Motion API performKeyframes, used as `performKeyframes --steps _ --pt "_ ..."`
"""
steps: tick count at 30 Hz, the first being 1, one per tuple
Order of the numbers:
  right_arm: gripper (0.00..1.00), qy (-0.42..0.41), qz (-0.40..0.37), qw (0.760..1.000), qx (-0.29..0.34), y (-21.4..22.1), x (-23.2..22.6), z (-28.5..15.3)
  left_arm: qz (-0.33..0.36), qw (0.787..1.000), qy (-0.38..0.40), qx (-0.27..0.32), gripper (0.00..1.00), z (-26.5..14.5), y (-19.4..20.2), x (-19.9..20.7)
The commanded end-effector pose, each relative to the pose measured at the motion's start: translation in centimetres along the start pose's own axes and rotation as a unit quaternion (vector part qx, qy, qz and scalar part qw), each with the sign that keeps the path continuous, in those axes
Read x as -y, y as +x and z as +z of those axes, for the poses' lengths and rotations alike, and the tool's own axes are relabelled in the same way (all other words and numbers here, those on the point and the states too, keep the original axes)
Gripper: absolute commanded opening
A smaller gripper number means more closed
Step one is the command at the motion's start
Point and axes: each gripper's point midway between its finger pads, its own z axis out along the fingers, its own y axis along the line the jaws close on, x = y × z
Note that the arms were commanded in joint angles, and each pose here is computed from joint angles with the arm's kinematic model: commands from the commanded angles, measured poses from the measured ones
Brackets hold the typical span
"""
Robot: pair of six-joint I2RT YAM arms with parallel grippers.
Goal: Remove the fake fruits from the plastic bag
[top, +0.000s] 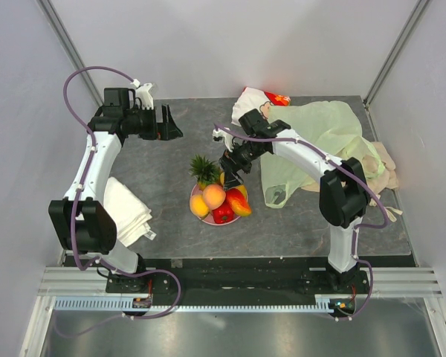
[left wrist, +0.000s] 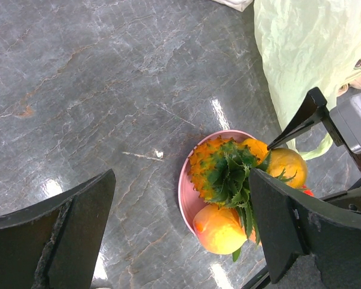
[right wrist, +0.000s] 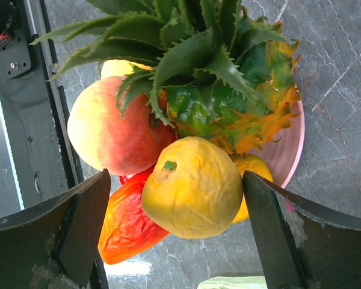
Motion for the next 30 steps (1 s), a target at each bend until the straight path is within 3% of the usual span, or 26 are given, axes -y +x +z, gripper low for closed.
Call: performKeyframes --steps 1,30 --pt "0.98 0.013 -0.014 1.000 0.017 -1.6 0.8 0.0 0.028 0.999 0.016 0.016 0.99 -0.5 -0.8 0.7" --pt "0.98 0.025 0.041 0.998 0.027 -1.2 3.5 -0.3 0.029 0.999 0.021 0.015 0.99 -0.3 -0.9 0.7"
